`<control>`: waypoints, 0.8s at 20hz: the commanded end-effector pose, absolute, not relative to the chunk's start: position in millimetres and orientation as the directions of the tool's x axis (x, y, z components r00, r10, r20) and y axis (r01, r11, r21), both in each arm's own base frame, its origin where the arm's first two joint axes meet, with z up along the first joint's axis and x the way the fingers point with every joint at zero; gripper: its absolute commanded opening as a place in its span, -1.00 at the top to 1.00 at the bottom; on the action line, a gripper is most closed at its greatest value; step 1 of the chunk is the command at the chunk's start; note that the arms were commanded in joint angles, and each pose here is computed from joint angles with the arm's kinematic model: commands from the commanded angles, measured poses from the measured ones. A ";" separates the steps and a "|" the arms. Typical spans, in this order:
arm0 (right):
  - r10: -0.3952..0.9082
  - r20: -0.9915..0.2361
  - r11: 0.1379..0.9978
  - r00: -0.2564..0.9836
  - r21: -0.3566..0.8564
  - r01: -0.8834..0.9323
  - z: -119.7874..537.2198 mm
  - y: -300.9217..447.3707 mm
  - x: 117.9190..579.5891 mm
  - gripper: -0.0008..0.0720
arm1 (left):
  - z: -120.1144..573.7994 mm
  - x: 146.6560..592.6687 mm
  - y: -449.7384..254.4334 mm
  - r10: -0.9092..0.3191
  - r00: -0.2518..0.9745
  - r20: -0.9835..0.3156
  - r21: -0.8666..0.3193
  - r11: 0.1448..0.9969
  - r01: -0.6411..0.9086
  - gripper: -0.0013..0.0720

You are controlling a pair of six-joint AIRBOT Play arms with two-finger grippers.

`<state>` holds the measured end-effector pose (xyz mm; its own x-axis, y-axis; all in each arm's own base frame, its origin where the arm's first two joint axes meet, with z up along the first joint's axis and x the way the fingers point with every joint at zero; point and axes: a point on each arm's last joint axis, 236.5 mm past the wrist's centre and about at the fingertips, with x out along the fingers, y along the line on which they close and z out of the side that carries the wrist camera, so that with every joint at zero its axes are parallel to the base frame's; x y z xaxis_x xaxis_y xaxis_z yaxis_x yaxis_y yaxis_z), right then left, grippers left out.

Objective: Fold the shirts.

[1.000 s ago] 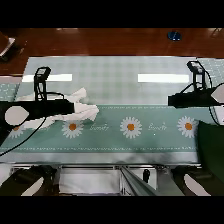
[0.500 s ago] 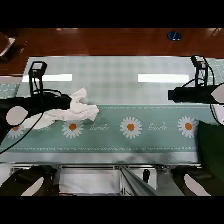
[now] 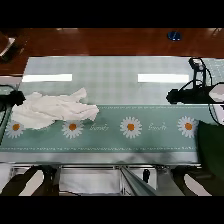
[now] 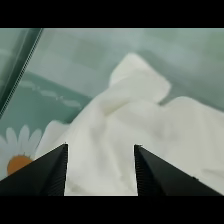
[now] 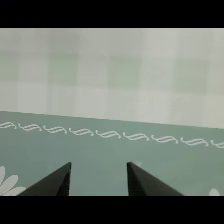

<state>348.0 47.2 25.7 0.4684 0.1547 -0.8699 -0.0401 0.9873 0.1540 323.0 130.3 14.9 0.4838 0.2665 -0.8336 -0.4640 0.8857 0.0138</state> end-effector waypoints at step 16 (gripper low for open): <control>0.183 -0.885 0.978 0.427 0.207 0.010 26.8 54.0 333.2 -0.14 | 47.2 393.9 -19.2 -0.377 0.517 -0.769 -0.503 0.855 -0.124 0.91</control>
